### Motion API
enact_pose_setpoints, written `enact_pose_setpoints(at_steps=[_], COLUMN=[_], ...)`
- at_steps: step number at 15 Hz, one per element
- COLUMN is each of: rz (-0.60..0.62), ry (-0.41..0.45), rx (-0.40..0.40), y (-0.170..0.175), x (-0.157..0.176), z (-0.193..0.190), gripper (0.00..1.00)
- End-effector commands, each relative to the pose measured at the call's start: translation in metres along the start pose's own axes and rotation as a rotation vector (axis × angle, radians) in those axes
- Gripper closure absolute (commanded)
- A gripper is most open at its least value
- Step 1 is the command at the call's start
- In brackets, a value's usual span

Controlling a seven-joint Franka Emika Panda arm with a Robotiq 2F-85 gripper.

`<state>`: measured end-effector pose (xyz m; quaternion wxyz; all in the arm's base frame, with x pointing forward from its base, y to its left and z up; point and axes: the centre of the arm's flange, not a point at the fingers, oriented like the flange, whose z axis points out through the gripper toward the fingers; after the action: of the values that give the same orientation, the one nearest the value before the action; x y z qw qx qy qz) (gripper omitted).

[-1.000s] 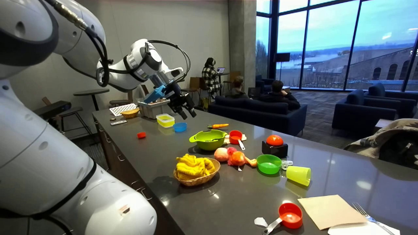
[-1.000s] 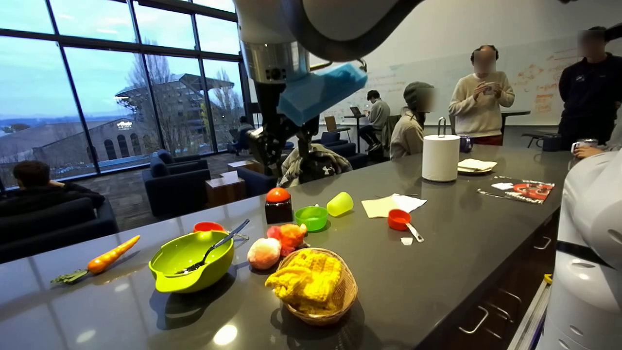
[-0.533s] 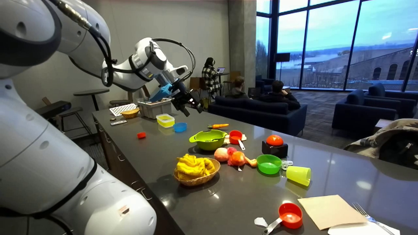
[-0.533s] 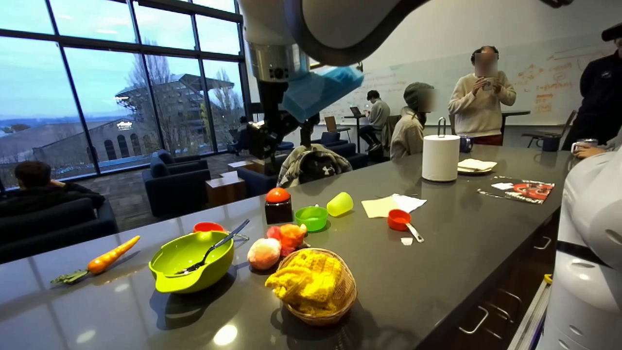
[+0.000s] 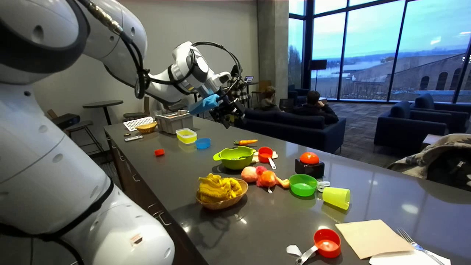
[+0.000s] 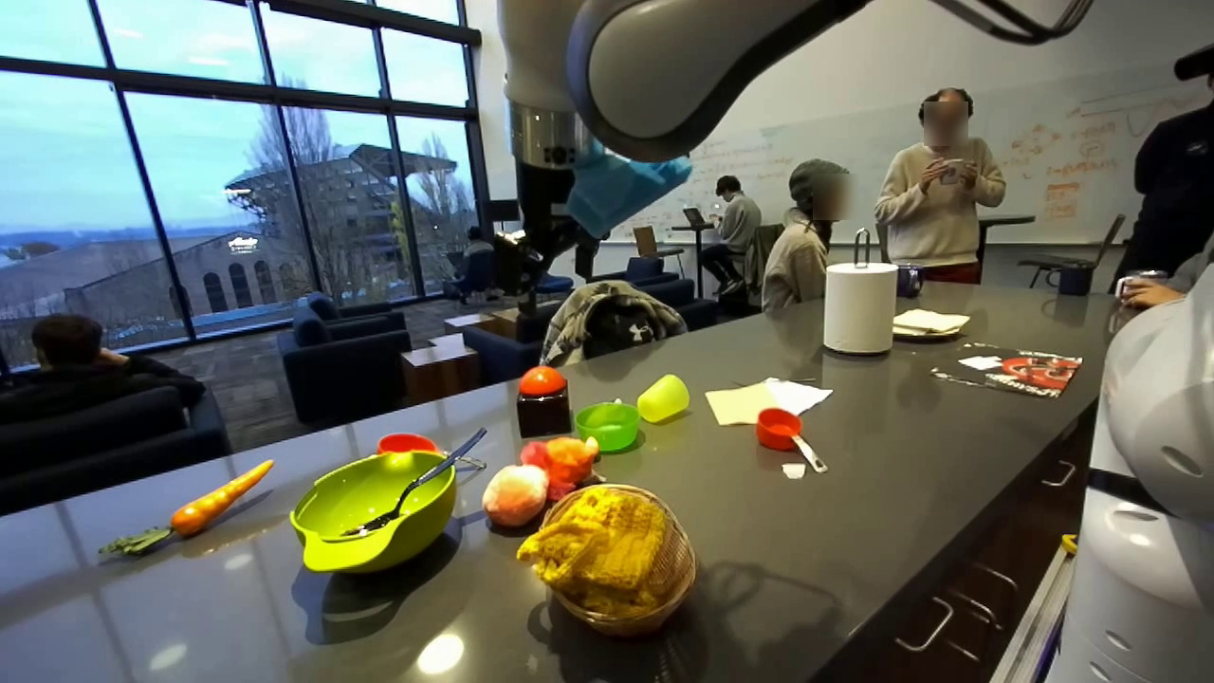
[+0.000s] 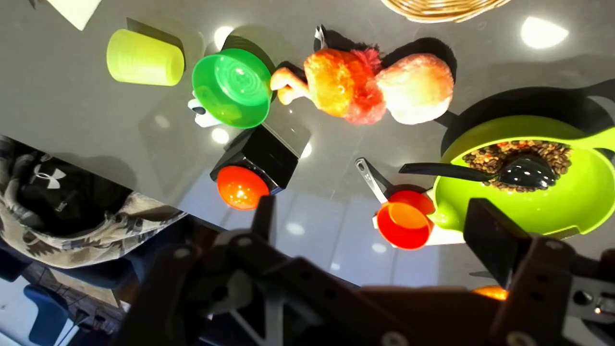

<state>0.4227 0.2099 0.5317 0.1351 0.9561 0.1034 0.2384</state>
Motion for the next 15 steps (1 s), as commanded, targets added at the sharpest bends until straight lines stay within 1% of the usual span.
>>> enact_pose_setpoints(at_steps=[1,3,7,11,15], rz=[-0.057,-0.089,-0.135,-0.185,-0.214], ry=[0.023,0.017,0.007,0.036,0.052], rx=[0.035,0.038,0.009,-0.014,-0.031], y=[0.013,0.017,0.019,0.025,0.04], x=[0.019,0.027,0.041,0.059,0.075], z=[0.024,0.039,0.076,0.115,0.153], gripper=[0.0,0.0,0.0,0.0,0.0])
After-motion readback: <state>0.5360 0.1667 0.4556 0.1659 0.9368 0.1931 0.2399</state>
